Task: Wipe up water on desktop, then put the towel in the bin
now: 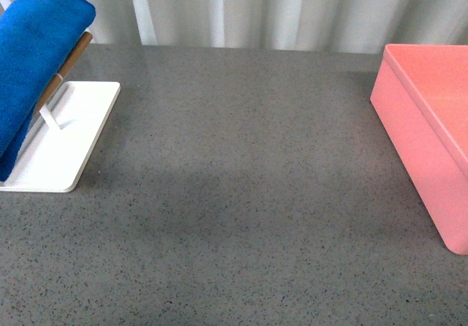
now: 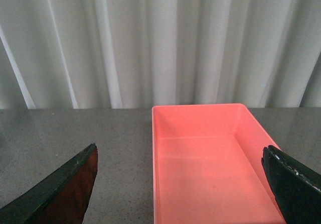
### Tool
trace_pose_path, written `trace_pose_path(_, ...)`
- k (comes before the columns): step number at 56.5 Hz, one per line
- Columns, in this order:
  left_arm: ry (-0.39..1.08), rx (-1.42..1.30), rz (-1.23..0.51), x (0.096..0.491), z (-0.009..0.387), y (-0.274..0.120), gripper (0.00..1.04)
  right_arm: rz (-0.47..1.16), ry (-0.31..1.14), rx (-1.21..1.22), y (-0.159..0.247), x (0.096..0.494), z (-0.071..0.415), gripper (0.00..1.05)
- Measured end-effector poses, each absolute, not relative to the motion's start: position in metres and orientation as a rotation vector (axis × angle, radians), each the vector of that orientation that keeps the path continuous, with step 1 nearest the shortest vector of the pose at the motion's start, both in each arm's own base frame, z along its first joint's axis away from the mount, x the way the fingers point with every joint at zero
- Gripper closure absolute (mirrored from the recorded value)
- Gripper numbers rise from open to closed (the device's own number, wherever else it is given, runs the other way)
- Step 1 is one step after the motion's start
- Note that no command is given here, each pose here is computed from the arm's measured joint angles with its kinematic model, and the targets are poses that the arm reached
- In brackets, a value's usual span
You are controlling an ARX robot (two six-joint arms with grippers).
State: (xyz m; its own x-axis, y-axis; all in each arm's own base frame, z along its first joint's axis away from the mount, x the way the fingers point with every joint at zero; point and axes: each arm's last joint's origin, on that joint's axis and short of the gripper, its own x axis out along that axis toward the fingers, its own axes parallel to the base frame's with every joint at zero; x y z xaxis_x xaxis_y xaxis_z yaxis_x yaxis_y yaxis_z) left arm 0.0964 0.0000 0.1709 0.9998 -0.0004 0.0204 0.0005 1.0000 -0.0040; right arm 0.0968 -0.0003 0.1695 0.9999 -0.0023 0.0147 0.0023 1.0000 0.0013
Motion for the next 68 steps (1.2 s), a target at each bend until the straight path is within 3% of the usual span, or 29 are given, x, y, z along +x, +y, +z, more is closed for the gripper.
trace_pose_path(23,-0.021,-0.004,0.000,0.096,0.171,0.000,0.07,-0.002,-0.015,0.001,0.000,0.097,0.170,0.07)
trace_pose_path(30,0.016,-0.153,0.300,0.106,0.169,-0.001,0.07,-0.004,-0.015,0.001,0.000,0.097,0.170,0.07)
trace_pose_path(37,0.001,-0.208,0.255,0.124,0.186,0.002,0.07,-0.002,-0.015,0.001,0.000,0.097,0.170,0.07)
trace_pose_path(43,-0.010,-0.174,0.151,0.164,0.213,0.012,0.07,-0.002,-0.015,0.001,0.000,0.097,0.170,0.07)
trace_pose_path(54,0.313,-0.067,0.031,0.277,0.220,0.036,0.07,-0.002,-0.015,0.001,0.000,0.097,0.170,0.07)
trace_pose_path(68,0.365,0.019,0.004,0.357,0.226,0.049,0.07,-0.002,-0.015,0.001,0.000,0.097,0.170,0.07)
